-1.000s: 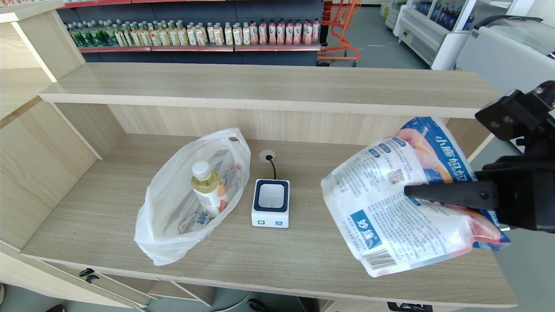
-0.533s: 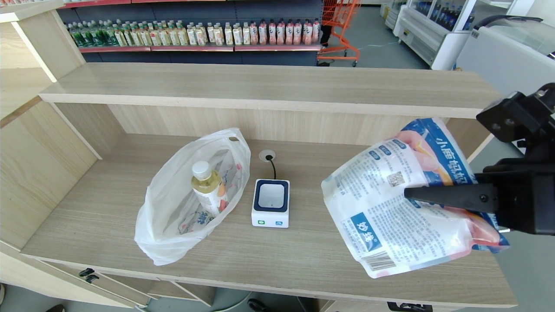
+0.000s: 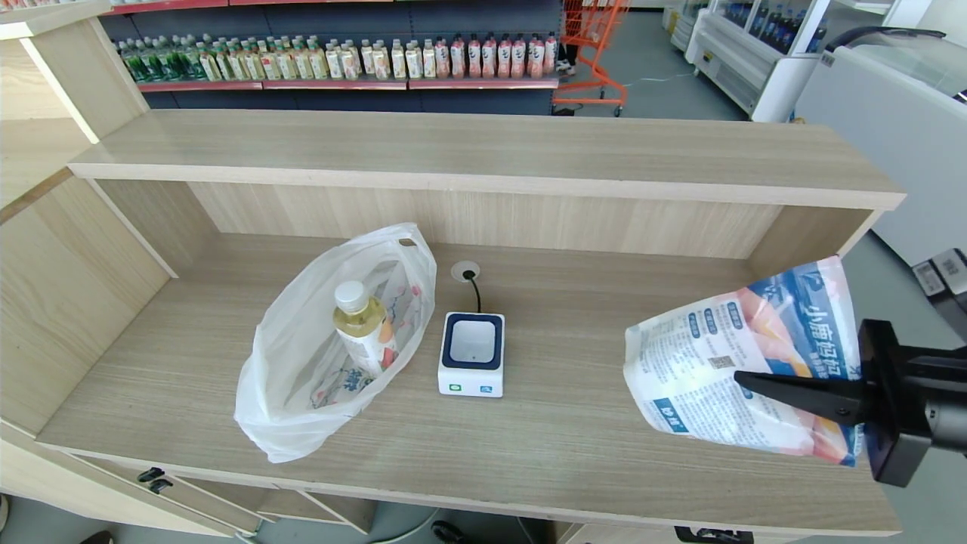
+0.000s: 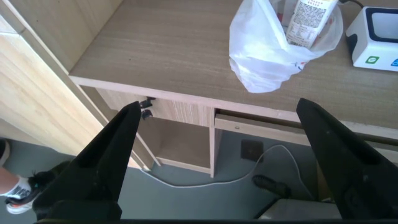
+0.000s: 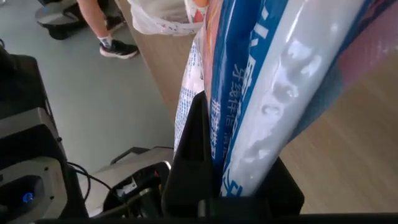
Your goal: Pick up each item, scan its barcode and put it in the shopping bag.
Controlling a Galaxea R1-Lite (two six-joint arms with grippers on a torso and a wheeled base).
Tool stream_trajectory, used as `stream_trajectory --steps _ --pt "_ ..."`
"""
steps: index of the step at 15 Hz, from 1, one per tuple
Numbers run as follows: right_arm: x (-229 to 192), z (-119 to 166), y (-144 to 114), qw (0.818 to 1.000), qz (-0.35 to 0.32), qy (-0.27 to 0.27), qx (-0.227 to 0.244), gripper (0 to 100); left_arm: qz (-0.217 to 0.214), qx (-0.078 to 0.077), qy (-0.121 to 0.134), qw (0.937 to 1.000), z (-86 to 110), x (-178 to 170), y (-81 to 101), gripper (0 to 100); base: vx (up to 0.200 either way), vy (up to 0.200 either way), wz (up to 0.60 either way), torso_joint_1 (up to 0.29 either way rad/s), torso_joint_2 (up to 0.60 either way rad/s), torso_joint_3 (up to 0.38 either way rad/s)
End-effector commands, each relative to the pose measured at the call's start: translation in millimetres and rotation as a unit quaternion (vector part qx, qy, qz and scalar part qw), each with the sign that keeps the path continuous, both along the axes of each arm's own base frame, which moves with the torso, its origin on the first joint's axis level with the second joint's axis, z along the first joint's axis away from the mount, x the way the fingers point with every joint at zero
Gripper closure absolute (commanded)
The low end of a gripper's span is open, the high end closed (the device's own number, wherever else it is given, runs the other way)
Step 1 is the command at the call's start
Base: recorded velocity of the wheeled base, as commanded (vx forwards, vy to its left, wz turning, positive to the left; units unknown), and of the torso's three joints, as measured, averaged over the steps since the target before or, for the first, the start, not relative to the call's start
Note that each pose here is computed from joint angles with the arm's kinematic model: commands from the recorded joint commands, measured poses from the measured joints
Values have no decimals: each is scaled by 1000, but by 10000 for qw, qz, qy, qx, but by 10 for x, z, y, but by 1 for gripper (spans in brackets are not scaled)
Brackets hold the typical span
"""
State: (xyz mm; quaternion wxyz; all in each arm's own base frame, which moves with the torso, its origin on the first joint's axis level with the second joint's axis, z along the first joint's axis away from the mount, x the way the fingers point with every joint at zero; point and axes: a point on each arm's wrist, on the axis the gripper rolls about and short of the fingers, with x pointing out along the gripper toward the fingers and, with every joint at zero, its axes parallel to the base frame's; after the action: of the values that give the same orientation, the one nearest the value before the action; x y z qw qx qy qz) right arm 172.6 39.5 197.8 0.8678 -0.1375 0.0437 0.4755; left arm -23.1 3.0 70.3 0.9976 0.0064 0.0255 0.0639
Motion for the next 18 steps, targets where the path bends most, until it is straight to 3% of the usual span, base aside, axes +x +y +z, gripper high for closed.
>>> stream_trajectory --steps 1,3,6,10,14,18 --pt "-88 25 -59 9988 -328 -305 -207 100 4 -2 8 10000 0 1 0 0 0 0 0 0 0 0" --pt "-201 0 -81 9934 -769 -628 -567 100 4 6 9 10000 0 1 0 0 0 0 0 0 0 0" --pt "-280 -70 -93 9872 -653 -1062 -994 100 4 6 9 10000 0 1 0 0 0 0 0 0 0 0" --pt "-324 -4 -97 9855 -634 -1247 -959 100 3 21 11 10000 0 1 0 0 0 0 0 0 0 0" --pt "-320 83 -31 9911 -502 -1066 -616 100 3 14 10 10000 0 1 0 0 0 200 0 -2 -2 5" --pt "-86 220 8 9914 -534 -1052 -567 100 3 14 10 10000 0 1 0 0 0 200 0 7 2 2"
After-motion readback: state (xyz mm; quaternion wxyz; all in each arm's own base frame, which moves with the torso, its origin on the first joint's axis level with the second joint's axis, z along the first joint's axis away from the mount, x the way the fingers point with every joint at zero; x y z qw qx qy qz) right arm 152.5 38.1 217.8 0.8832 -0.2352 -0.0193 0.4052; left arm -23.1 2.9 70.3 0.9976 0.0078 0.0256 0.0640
